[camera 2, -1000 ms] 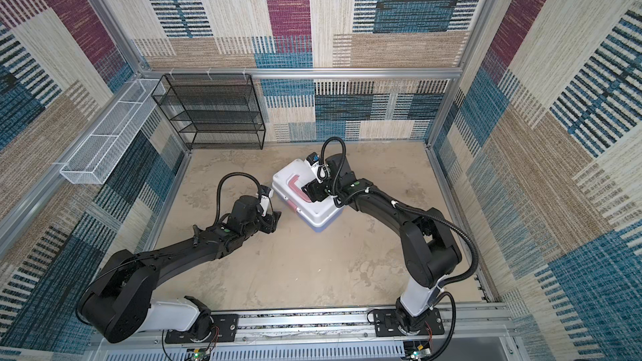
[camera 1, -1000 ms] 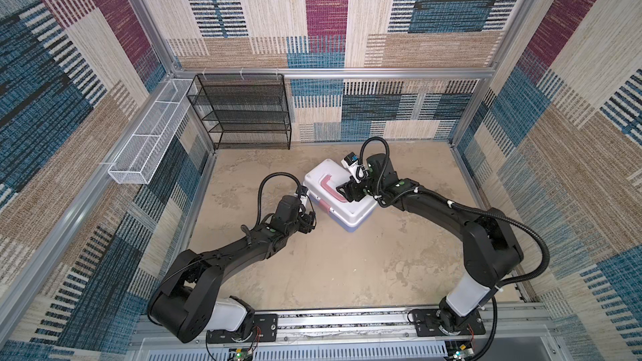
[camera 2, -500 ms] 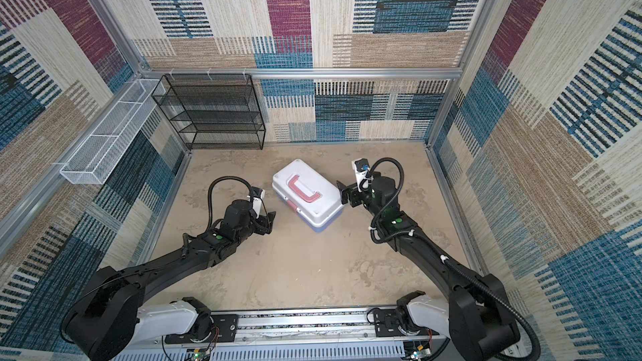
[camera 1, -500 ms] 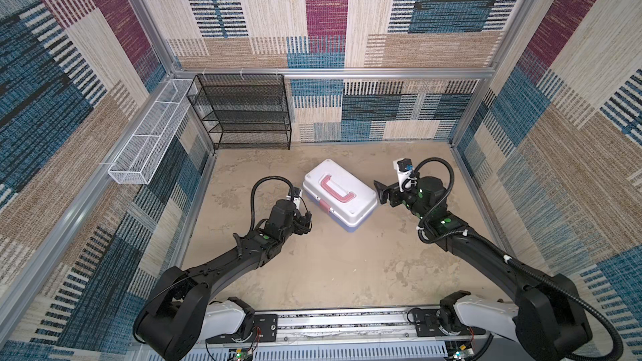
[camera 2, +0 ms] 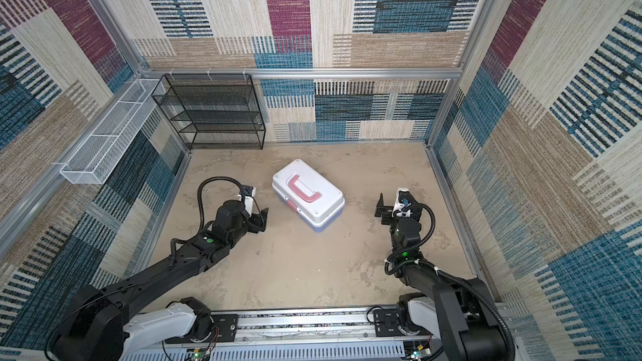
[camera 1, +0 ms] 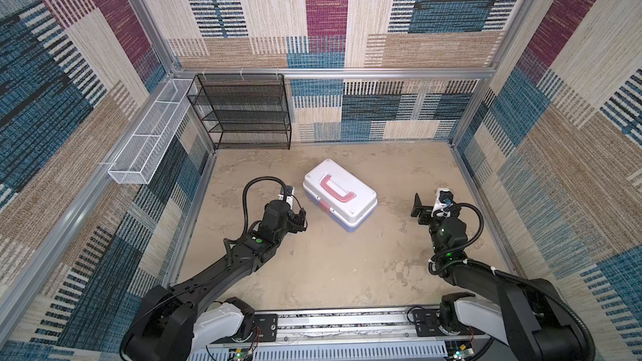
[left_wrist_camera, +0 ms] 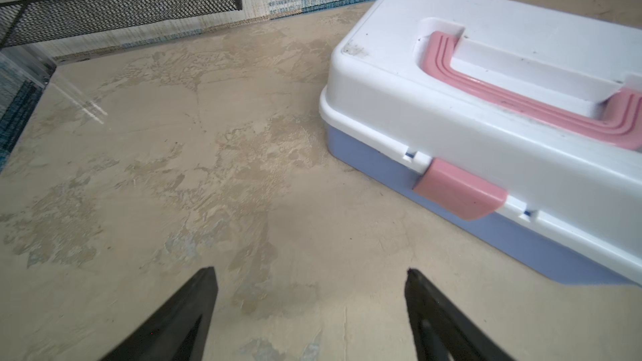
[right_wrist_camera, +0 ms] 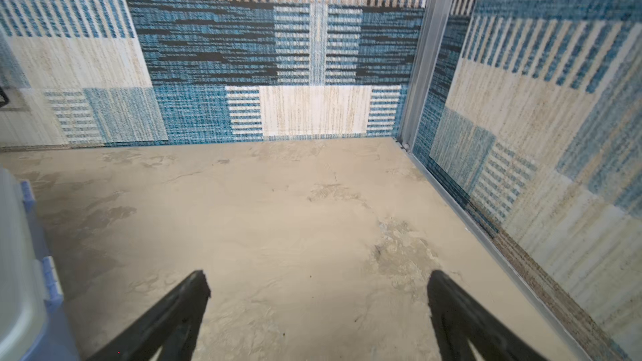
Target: Pack the tool kit
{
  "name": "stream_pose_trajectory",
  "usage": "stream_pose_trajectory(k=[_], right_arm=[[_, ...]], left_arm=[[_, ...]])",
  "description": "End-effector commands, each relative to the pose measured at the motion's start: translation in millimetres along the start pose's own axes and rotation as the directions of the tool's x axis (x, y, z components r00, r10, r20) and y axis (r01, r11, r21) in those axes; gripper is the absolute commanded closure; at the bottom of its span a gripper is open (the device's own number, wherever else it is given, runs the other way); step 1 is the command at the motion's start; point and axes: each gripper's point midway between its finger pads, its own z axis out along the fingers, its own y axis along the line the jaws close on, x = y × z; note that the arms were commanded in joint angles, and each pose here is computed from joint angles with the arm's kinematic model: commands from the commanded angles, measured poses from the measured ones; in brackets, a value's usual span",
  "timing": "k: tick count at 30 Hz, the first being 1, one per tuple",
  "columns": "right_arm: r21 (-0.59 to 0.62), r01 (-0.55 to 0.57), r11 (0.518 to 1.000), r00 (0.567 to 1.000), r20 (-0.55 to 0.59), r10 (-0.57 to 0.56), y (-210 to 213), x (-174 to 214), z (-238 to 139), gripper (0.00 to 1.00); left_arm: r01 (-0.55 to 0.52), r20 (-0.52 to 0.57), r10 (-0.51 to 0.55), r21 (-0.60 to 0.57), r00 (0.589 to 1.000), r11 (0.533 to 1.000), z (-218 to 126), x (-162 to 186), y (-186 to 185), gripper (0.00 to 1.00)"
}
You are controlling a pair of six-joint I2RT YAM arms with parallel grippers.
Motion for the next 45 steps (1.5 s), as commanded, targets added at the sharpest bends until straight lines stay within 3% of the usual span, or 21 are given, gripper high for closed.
stream_pose_trajectory(k=[1, 9, 16, 23, 32, 38, 40, 45], right_arm=[[-0.015, -0.048, 0.999, 0.991, 0.121, 0.05, -0.1, -21.3, 2.7, 0.0], [-0.036, -0.04, 0.999, 0.996, 0.072, 0.043, 1.4, 3.8, 26.6, 0.02], [-0.056, -0.049, 0.997, 0.998, 0.038, 0.052, 1.7, 7.6, 30.6, 0.0], [-0.056, -0.048, 0.997, 0.998, 0.041, 0.05, 1.6, 7.3, 30.3, 0.0], [-0.056, -0.048, 0.997, 0.998, 0.042, 0.05, 1.5, 7.3, 29.9, 0.0], [-0.056, -0.048, 0.997, 0.998, 0.041, 0.05, 1.6, 7.7, 29.8, 0.0], [-0.056, -0.048, 0.997, 0.998, 0.04, 0.05, 1.5, 7.7, 29.8, 0.0], [-0.055, -0.048, 0.997, 0.998, 0.042, 0.05, 1.4, 7.2, 30.2, 0.0]], left_arm=[[-0.001, -0.004, 0.001, -0.069, 1.0, 0.998, -5.0, 4.2, 15.6, 0.12], [-0.008, 0.003, 0.009, -0.241, 1.0, 0.971, -18.2, 0.2, 54.4, 0.12], [-0.03, 0.054, 0.064, -0.483, 0.996, 0.875, -20.5, -6.4, 111.2, 0.12], [0.114, 0.203, -0.043, -0.351, 0.978, 0.93, 11.4, -0.6, 133.4, 0.11], [0.152, 0.156, -0.114, -0.258, 0.981, 0.954, 49.7, 16.3, 148.5, 0.14], [0.147, 0.212, -0.094, -0.255, 0.973, 0.956, 65.7, 30.2, 149.6, 0.14], [0.158, 0.135, -0.128, -0.24, 0.983, 0.958, 68.0, 35.7, 148.6, 0.13], [0.17, 0.142, -0.14, -0.229, 0.98, 0.958, 73.3, 34.9, 153.7, 0.1]])
